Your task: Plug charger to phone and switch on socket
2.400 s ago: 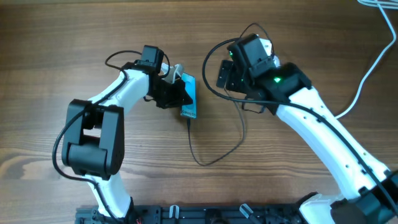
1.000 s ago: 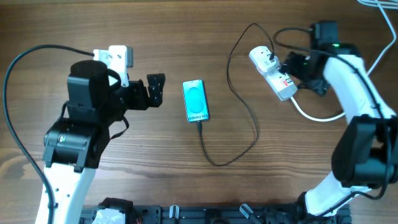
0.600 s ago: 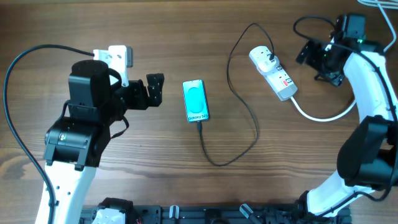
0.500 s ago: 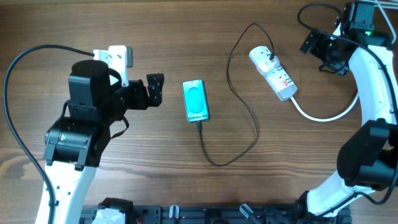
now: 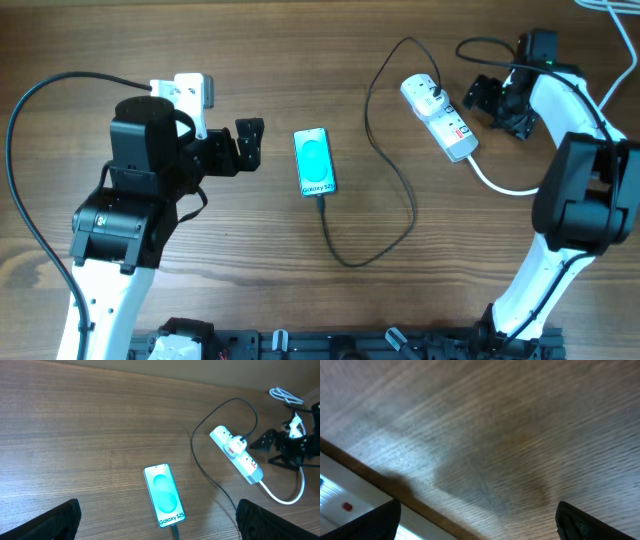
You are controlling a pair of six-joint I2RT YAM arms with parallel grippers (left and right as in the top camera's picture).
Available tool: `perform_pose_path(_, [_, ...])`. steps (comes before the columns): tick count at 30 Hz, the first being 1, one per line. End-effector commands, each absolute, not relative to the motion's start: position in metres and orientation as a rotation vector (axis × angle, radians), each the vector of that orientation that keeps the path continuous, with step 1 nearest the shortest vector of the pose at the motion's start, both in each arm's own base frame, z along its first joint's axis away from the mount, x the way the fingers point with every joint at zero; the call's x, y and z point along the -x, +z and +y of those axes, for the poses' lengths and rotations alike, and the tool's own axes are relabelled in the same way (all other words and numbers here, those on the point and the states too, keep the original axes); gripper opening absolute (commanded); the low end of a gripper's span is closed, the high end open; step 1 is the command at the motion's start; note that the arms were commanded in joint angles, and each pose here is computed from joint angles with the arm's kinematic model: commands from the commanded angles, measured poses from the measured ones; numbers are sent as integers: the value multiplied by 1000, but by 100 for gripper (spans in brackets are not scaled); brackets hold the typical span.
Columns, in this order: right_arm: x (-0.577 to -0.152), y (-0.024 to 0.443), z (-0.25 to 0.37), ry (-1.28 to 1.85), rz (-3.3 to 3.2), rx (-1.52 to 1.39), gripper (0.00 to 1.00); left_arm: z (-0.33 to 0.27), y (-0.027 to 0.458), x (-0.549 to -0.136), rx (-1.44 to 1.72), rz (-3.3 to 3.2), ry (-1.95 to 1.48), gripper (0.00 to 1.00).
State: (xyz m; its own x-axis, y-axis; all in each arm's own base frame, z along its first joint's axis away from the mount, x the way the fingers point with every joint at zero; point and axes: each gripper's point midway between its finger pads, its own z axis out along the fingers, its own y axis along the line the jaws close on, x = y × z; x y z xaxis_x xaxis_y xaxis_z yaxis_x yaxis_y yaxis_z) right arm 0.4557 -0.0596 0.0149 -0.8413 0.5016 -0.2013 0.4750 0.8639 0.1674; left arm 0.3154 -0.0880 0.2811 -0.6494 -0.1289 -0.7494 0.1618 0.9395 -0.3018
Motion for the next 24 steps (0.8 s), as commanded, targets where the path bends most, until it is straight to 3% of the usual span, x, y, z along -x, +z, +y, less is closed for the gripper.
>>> perform_pose_path(1, [-451, 5, -46, 238, 2842, -735, 100, -85, 281, -317, -21, 2233, -417, 100])
perform_pose_path(6, [-455, 10, -25, 421, 2837, -712, 100, -85, 281, -317, -21, 2233, -417, 100])
perform_pose_path(24, [-442, -7, -21, 400, 2861, -758, 100, -85, 281, -317, -21, 2233, -417, 100])
